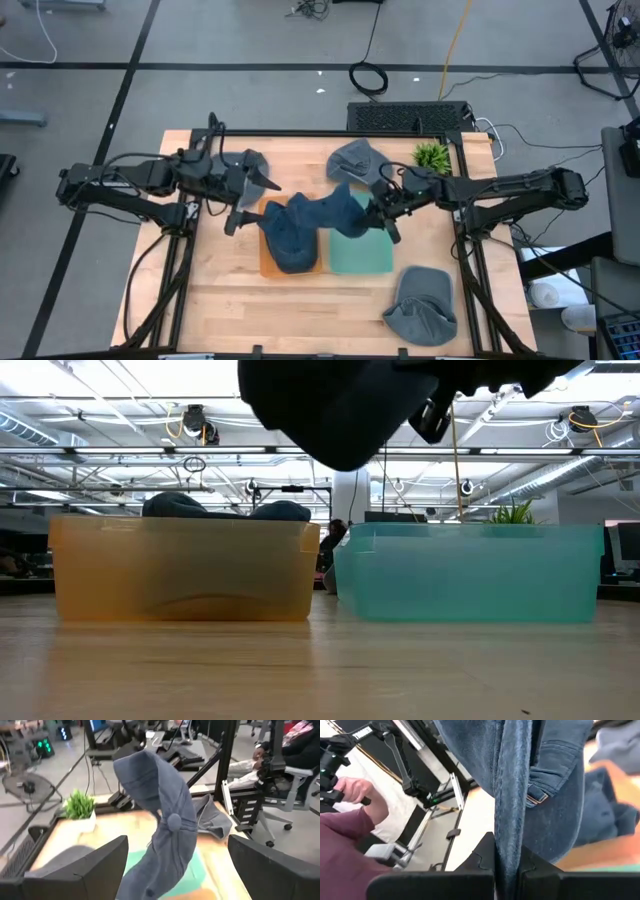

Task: Pick & Place hat
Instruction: Put the blue cap into the orange bin

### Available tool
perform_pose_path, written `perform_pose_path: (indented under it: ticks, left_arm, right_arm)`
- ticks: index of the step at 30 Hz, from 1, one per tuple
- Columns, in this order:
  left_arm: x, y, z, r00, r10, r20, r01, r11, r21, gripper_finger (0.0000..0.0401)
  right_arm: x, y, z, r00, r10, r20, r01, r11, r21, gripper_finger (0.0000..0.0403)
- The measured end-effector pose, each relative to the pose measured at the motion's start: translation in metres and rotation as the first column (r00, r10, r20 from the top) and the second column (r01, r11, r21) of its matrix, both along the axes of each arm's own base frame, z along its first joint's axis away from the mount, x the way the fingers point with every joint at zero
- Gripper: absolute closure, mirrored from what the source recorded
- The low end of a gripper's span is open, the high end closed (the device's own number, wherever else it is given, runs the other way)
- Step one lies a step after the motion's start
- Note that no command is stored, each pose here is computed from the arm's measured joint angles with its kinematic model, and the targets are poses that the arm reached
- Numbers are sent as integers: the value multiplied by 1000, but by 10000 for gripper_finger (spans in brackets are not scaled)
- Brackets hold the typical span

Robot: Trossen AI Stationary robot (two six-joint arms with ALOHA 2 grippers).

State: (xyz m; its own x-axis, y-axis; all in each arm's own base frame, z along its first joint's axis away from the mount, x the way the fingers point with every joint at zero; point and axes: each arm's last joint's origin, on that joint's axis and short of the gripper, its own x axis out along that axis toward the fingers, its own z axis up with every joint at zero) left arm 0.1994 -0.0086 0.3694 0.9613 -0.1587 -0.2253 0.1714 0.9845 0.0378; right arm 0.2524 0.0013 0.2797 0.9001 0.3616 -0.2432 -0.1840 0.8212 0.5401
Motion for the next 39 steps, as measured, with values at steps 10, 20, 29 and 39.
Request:
perform_pose_path:
  ticks: [10, 20, 29, 39]
  left_arm:
    - [0, 0, -2, 999, 37, -39, -41, 995, -91, 50]
    - [24, 0, -12, 997, 54, -51, -59, 994, -88, 50]
    - [43, -1, -20, 999, 21, -48, -25, 995, -94, 50]
    - [55, -8, -27, 998, -5, -64, -3, 993, -120, 50]
  right_arm:
    - [-1, 2, -1, 999, 45, -30, -43, 997, 68, 403]
    - [-1, 2, 0, 998, 51, -25, -49, 996, 68, 403]
    - [-1, 2, 0, 998, 53, -24, -51, 996, 67, 403]
    - [-1, 2, 0, 998, 55, -23, -53, 997, 63, 403]
